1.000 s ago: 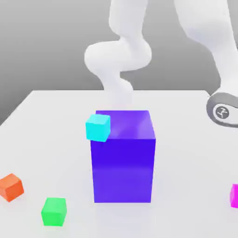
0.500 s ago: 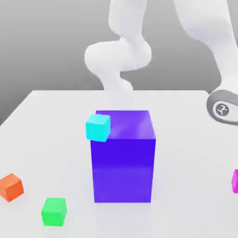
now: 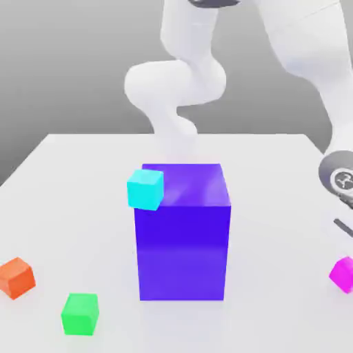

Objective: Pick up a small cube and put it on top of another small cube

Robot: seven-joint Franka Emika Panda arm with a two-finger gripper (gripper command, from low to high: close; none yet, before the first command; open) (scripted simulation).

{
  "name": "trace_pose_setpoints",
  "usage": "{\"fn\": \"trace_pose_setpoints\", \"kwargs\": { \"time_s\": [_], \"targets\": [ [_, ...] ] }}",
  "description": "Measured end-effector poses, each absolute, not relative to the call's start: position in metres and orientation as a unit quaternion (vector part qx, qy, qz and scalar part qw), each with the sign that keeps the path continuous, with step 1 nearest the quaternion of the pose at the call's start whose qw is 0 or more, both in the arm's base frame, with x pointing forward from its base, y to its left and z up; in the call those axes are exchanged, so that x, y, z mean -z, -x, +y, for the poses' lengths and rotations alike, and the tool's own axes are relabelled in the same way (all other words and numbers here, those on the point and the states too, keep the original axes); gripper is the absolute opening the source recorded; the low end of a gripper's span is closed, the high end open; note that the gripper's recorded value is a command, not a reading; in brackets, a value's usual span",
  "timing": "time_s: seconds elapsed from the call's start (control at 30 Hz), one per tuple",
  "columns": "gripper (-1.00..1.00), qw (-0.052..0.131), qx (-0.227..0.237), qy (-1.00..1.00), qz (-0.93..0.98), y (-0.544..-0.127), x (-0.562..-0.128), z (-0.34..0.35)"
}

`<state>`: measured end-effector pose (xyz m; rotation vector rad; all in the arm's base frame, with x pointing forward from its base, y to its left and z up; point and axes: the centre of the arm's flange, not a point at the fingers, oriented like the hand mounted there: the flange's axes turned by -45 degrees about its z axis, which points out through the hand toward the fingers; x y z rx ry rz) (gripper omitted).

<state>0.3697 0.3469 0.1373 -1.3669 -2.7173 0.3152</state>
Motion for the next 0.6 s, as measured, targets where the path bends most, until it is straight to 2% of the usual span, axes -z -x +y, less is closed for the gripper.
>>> {"fn": "trace_pose_setpoints", "kwargs": {
  "time_s": [0.3, 0.6],
  "targets": [
    [-1.0, 0.084, -0.102, 0.322, -0.938, -0.402, -0.134, 0.293],
    [-1.0, 0.092, -0.066, 0.228, -0.967, -0.448, -0.155, 0.22]
  ]
}}
